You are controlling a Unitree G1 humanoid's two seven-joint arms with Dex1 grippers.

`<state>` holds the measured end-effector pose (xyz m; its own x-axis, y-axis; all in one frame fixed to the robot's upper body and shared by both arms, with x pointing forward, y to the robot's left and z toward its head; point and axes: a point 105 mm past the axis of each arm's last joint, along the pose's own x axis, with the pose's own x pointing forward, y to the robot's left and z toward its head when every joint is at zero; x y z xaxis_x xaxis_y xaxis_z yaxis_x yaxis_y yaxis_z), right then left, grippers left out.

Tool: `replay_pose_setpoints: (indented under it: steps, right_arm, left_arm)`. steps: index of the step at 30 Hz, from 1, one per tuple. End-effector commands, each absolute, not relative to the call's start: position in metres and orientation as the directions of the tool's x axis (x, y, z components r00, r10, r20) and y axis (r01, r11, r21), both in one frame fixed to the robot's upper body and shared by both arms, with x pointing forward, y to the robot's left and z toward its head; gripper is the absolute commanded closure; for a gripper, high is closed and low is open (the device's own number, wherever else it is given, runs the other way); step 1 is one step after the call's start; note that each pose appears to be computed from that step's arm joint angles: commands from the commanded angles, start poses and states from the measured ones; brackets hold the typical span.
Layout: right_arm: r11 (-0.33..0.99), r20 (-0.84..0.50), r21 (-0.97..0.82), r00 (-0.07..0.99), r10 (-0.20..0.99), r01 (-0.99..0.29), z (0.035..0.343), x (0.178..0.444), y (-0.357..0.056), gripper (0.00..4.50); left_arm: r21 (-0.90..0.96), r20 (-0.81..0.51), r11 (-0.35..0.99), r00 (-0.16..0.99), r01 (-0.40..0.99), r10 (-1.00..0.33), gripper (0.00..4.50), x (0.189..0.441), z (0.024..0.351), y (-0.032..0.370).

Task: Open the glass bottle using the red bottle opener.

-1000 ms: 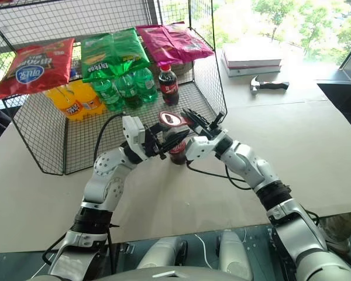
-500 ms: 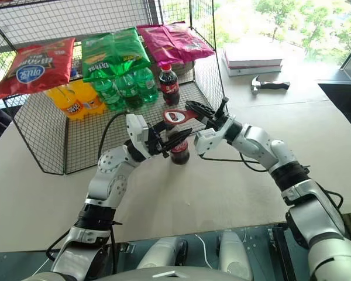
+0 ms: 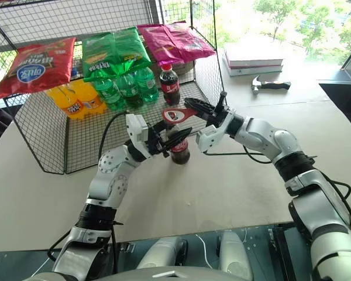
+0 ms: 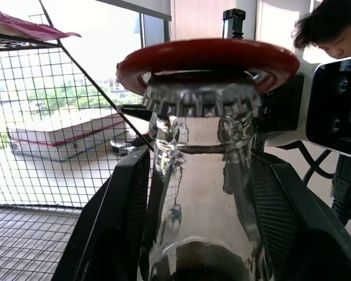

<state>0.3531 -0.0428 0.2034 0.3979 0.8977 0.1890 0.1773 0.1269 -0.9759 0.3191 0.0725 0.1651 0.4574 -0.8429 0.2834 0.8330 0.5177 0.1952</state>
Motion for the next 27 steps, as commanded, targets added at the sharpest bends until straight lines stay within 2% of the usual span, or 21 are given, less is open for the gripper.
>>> replay_pose_setpoints:
  steps: [1,11,17,27]
  right_arm:
    - [0.031,0.127,-0.971,0.404,0.906,0.236,0.208,0.357,-0.050,4.50]
    - [0.037,0.164,-0.946,0.379,0.911,0.321,0.234,0.356,-0.053,4.50]
    - [0.118,0.246,-0.916,0.305,0.920,0.383,0.261,0.343,-0.046,4.50]
    - [0.218,0.329,-0.885,0.224,0.917,0.411,0.276,0.326,-0.039,4.50]
  left_arm:
    - [0.184,0.248,0.504,0.456,0.844,-0.855,2.42,0.320,0.157,0.068]
    - [0.178,0.246,0.499,0.453,0.848,-0.857,2.42,0.320,0.155,0.066]
    - [0.172,0.244,0.504,0.459,0.846,-0.854,2.42,0.320,0.153,0.069]
    - [0.176,0.247,0.507,0.461,0.844,-0.852,2.42,0.316,0.154,0.070]
